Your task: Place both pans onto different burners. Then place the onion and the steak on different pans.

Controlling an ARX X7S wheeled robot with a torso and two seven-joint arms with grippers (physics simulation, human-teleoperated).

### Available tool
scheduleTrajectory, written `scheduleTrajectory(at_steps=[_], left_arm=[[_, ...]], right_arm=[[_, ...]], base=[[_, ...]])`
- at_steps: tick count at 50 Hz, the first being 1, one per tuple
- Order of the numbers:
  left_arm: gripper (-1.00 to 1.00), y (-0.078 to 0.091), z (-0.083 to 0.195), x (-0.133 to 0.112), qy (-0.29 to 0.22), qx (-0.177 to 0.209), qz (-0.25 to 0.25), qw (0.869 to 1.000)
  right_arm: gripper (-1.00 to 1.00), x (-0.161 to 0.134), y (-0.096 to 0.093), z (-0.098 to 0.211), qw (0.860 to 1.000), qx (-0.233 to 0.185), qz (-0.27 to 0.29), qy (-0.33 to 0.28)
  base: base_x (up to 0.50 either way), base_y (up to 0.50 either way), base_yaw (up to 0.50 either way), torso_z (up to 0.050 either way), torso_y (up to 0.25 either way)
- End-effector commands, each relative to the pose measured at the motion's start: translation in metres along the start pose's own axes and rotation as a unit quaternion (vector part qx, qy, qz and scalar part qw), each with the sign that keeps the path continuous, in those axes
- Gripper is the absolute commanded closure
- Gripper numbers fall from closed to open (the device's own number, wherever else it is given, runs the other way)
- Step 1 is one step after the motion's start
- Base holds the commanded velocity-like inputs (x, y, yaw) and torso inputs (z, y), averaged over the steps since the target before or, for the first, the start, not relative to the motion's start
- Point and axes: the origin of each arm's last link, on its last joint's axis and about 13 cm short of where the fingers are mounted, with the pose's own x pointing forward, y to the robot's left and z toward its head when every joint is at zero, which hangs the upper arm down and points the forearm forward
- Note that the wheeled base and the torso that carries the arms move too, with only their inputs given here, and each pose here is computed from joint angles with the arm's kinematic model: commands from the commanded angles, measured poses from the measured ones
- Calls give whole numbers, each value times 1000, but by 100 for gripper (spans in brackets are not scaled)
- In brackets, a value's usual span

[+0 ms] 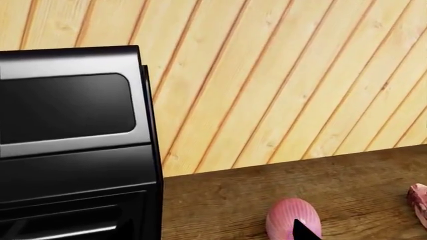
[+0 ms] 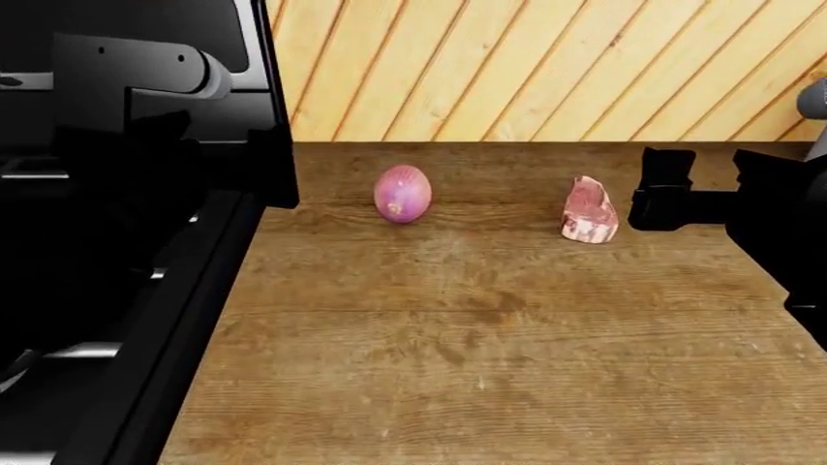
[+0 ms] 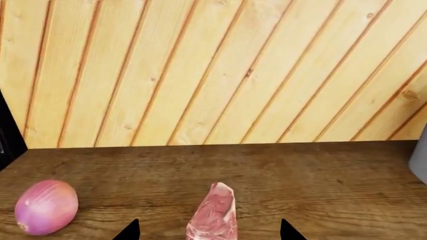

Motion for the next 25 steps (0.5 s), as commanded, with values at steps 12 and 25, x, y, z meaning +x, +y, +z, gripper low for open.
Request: scheduleTrajectory(at_steps=[12,25], left_arm=[[-100,-10,2,21,2,0,-16,1000],[-100,-24,1,57,6,11,-35,999]], right_arm=[[-100,7,-1,5,1000,-15,-11,-2],[-100,16,-7,18,999,-29,-31,-7]], base=[[0,0,0,0,0],[0,0,0,0,0]])
